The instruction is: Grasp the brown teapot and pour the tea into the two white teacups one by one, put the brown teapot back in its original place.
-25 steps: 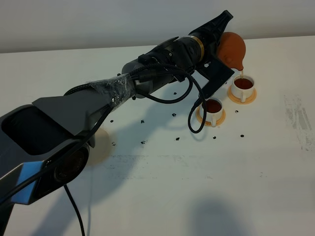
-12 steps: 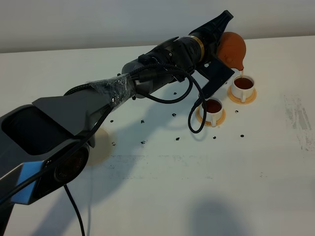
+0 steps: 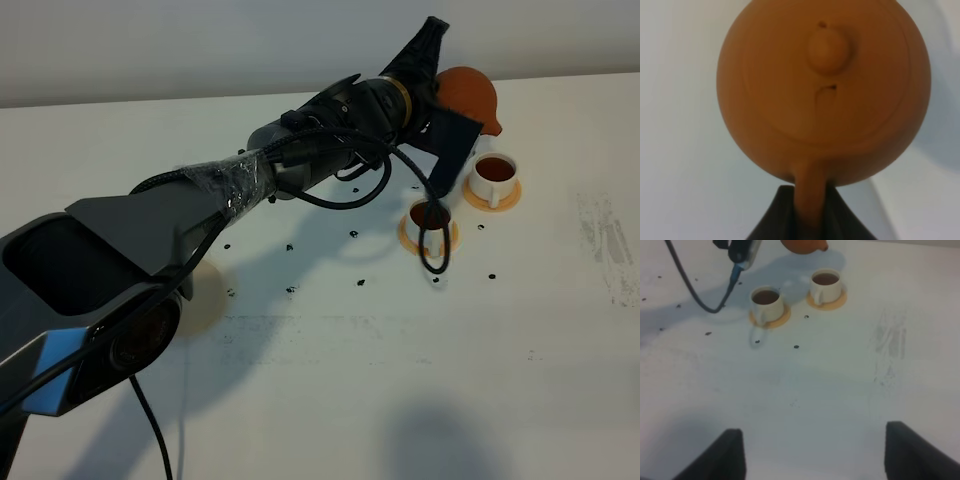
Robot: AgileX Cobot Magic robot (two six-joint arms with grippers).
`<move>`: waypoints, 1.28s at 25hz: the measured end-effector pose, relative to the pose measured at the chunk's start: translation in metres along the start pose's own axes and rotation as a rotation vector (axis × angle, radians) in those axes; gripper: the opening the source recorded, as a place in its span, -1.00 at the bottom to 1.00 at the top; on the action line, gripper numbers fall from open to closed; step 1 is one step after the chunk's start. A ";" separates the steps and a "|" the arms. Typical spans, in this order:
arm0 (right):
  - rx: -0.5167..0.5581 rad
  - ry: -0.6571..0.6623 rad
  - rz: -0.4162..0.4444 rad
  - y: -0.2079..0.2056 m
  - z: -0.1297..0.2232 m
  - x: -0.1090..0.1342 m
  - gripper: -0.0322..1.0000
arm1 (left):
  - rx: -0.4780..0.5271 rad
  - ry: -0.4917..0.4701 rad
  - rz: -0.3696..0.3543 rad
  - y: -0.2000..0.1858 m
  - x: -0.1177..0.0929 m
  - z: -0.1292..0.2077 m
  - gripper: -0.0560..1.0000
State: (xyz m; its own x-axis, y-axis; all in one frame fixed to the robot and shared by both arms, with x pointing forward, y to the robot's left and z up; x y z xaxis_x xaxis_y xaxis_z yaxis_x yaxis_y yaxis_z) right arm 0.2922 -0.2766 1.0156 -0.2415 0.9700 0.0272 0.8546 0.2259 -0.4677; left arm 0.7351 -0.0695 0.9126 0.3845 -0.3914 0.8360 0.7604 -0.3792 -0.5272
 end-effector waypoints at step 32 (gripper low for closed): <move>0.000 0.000 0.000 0.000 0.000 0.000 0.21 | 0.199 -1.181 0.400 -0.050 -0.013 0.030 -0.70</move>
State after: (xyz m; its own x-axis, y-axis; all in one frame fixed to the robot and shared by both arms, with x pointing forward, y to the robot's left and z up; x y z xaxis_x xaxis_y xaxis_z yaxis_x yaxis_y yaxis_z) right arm 0.2922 -0.2766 1.0156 -0.2415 0.9700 0.0272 0.8546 0.2259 -0.4677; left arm 0.7079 -0.0201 0.9332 0.7597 0.5750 0.3037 0.5088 -0.2348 -0.8282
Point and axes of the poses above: a point on each arm's last joint axis where the gripper is mounted, y pointing out along that axis toward the gripper, x along the wrist's bending axis when the last joint is at zero, z = x × y, the point moved 7 cm from there along y, pointing out along that axis toward the gripper, and after that the axes turned 1 degree about -y, right-handed, at the moved point
